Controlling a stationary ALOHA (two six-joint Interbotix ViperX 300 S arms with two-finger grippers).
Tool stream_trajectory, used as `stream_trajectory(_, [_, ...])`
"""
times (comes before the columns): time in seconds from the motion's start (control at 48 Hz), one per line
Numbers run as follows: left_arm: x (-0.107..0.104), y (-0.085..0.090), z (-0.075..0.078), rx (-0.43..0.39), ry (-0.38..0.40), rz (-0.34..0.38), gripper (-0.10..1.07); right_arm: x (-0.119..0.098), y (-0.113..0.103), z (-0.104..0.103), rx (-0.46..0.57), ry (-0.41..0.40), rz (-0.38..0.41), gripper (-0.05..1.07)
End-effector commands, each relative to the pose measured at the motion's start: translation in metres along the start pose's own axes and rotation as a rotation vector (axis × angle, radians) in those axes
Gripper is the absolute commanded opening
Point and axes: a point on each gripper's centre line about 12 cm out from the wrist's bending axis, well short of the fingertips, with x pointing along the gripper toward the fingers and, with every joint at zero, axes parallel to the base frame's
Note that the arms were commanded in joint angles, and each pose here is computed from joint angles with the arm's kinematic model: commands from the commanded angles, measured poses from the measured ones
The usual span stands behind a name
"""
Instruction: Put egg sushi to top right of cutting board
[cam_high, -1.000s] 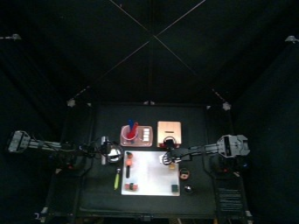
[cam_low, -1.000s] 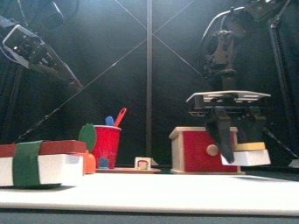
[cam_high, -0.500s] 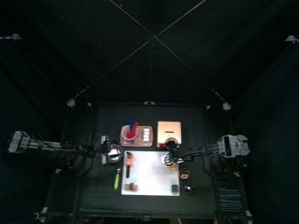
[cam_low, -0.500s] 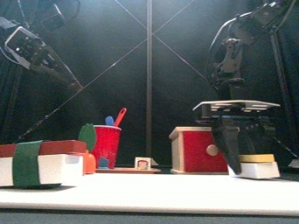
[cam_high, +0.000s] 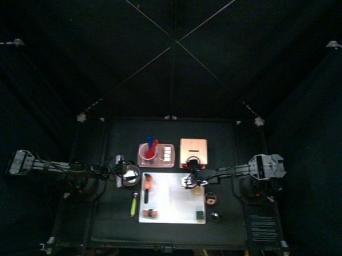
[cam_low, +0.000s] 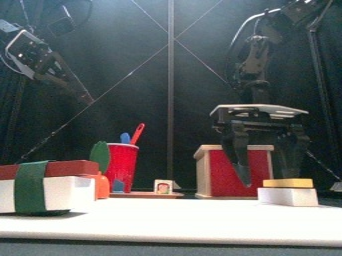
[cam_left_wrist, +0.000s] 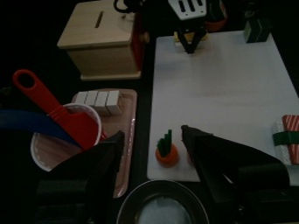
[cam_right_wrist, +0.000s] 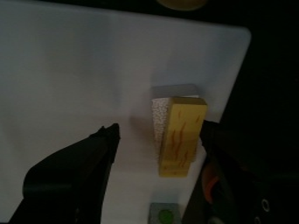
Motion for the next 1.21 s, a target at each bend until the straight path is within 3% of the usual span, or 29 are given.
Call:
stream_trajectory(0.0, [-0.001, 0.002, 0.011, -0.012, -0.026, 0.002, 0.9, -0.036, 0.013, 0.001, -0.027, -0.036, 0.076, 1.0])
stream_trajectory(0.271, [-0.002, 0.002, 0.019, -0.012, -0.046, 0.003, 0.9, -0.08, 0.002, 0.005, -0.076, -0.107, 0.045, 1.0])
stream_trajectory(0.479, [-0.003, 0.003, 0.025, -0.016, -0.06, 0.003, 0.9, -0.082, -0.016, 0.002, -0.086, -0.124, 0.029, 1.0])
stream_trajectory(0.583, [-0.004, 0.002, 0.032, -0.014, -0.083, -0.005, 0.9, -0.09, -0.018, 0.001, -0.118, -0.148, 0.061, 1.0])
stream_trajectory(0.688, [-0.004, 0.003, 0.036, -0.018, -0.095, -0.01, 0.9, -0.102, -0.018, 0.002, -0.194, -0.233, 0.131, 1.0])
stream_trajectory(0.854, [-0.005, 0.0, 0.044, -0.021, -0.132, -0.038, 0.9, -0.12, -0.025, 0.005, -0.331, -0.357, 0.315, 1.0])
stream_trajectory(1.188, [-0.007, -0.001, 0.052, -0.028, -0.172, -0.06, 0.89, -0.125, -0.046, 0.004, -0.719, -0.607, 0.697, 1.0])
